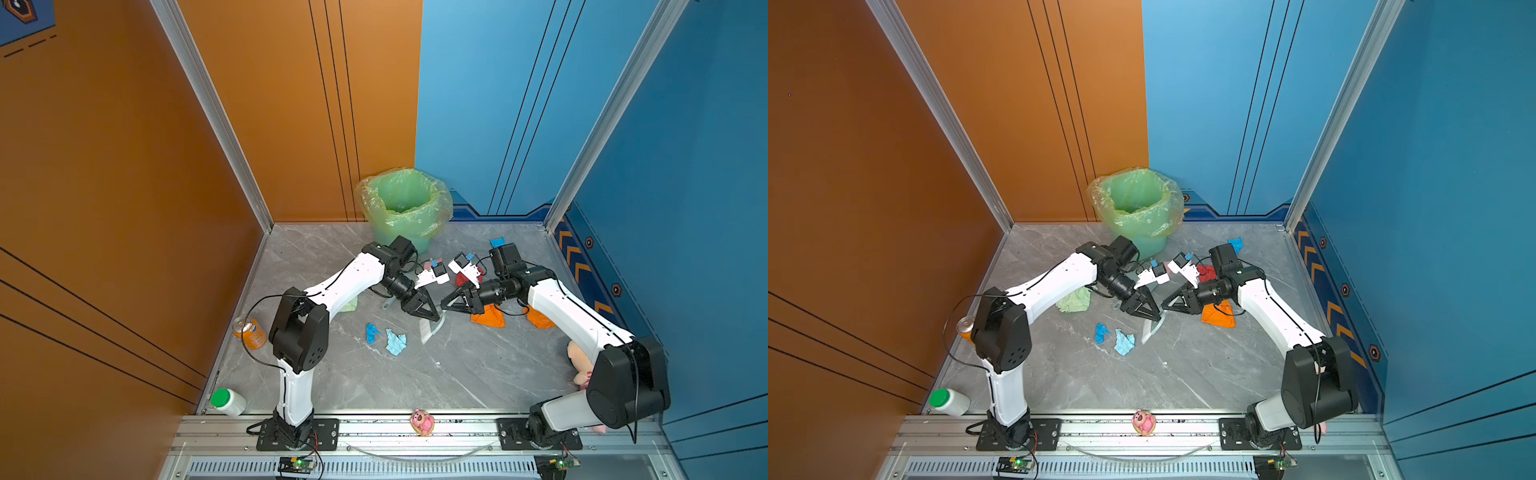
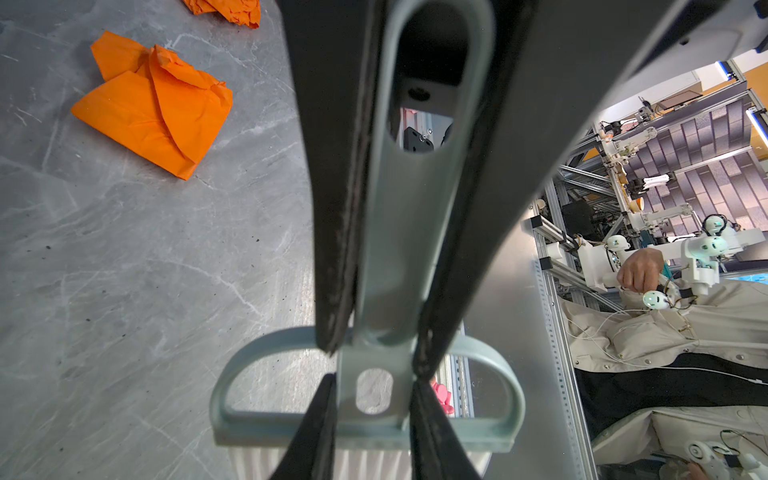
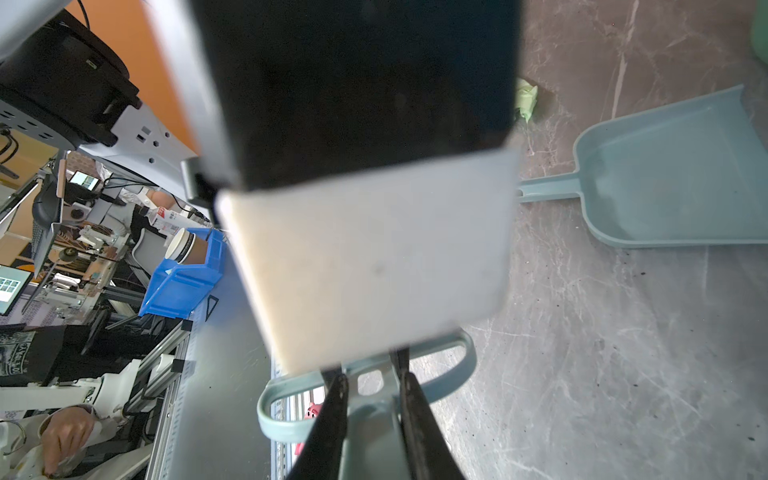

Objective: Sweep away the paper scraps from the table
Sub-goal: 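Bring the brush toward the right gripper and close the right gripper on its handle, then open the left gripper off the brush and move it toward the dustpan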

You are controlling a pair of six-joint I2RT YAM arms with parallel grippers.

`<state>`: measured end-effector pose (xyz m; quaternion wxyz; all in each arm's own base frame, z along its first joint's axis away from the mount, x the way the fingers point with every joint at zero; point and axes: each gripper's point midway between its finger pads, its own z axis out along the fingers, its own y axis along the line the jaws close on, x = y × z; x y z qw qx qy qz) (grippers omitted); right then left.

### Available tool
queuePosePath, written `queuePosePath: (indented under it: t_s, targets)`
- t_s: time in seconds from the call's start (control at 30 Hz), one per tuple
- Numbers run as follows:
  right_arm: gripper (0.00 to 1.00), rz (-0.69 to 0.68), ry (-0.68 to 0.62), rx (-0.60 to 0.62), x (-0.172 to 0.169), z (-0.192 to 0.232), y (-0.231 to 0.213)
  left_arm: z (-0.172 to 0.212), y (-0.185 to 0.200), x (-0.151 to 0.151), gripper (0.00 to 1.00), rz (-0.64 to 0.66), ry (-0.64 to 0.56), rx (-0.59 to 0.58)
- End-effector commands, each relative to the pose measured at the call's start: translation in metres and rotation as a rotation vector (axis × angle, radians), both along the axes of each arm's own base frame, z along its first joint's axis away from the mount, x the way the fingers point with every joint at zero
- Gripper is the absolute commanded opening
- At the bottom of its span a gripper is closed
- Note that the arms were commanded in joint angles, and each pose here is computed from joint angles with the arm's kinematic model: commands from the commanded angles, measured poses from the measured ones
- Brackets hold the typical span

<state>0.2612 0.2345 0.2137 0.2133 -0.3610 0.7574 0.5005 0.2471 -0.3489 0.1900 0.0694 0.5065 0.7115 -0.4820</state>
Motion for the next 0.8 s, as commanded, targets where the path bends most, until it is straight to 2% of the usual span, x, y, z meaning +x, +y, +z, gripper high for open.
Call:
queuePosePath:
  t_s: [0.0,0.2,0.43,0.5,0.57,0.67,0.77]
  targets:
    - [0.14,0.010,-0.022,-0.014,0.0023,0.0026,0.0022,0.0024,0.0007,0.0019,0.00,0.025,0.083,-0.008]
    - [0.10,0.011,-0.018,-0.014,0.0036,0.0030,0.0028,0.0040,0.0011,0.0035,0.00,0.026,0.088,-0.022]
    - [0.12,0.011,-0.016,-0.016,0.0055,0.0026,0.0032,0.0054,0.0002,0.0035,0.00,0.022,0.105,-0.042]
    - [0.09,0.012,-0.017,-0.015,0.0059,0.0026,0.0034,0.0042,0.0003,0.0044,0.00,0.023,0.106,-0.039]
    - [0.02,0.011,-0.015,-0.014,0.0064,0.0036,0.0037,0.0038,0.0009,0.0057,0.00,0.026,0.105,-0.038]
    - [0.00,0.012,-0.005,-0.013,0.0067,0.0038,0.0040,0.0030,0.0030,0.0085,0.15,0.033,0.095,-0.032]
    - [0.00,0.009,-0.005,-0.018,0.0075,0.0030,0.0036,0.0014,0.0058,0.0102,0.19,0.038,0.067,-0.013]
